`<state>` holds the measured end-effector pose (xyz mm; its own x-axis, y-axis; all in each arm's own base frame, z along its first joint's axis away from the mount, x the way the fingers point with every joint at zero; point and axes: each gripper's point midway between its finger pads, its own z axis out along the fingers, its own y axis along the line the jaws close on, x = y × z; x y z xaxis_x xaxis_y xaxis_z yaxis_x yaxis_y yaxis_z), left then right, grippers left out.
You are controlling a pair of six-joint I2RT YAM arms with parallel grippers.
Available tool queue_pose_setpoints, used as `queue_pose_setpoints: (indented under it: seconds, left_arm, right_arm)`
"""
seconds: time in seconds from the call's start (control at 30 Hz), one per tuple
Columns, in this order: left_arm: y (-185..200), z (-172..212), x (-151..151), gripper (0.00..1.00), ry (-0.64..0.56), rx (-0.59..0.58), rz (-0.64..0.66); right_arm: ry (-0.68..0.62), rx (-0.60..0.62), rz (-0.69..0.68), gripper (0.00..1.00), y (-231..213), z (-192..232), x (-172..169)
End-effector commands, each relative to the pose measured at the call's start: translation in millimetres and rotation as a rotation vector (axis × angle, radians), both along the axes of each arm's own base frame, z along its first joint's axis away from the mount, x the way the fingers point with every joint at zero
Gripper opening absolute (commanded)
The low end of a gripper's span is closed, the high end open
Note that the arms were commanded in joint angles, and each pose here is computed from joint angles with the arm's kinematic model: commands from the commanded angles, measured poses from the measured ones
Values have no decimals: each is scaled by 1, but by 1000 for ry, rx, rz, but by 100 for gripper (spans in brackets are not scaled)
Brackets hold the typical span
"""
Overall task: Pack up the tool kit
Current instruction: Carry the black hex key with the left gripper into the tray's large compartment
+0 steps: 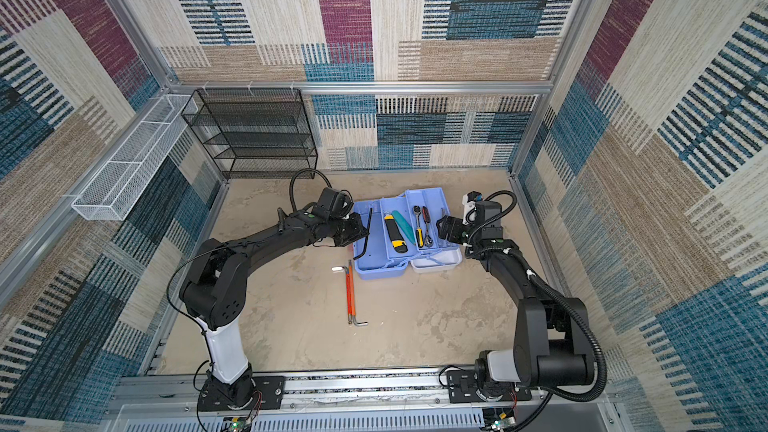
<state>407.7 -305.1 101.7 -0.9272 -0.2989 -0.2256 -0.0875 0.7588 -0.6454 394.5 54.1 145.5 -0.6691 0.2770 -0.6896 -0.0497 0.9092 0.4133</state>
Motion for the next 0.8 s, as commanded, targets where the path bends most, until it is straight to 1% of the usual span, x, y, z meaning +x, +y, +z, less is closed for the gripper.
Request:
queue_pose_setpoints:
  seconds: [0.0,0.23,0.33,0.53,0.77]
  left_arm:
    - [-4,5,16,0,-14,-31,61]
    - [-9,15,25,0,-23,-49,86]
    - [-10,10,23,0,-7,-48,93]
    - [-11,-12,17,0,46,-38,108]
    - [-21,-21,14,0,62,-31,80]
  right_arm:
    - [-33,-6,4,88,0,6,3]
    - [-32,-4,9,88,1,4,3]
    - [-29,-2,13,88,2,3,4]
    - [-25,-5,16,88,2,0,4]
    - [-20,-16,15,88,1,-3,4]
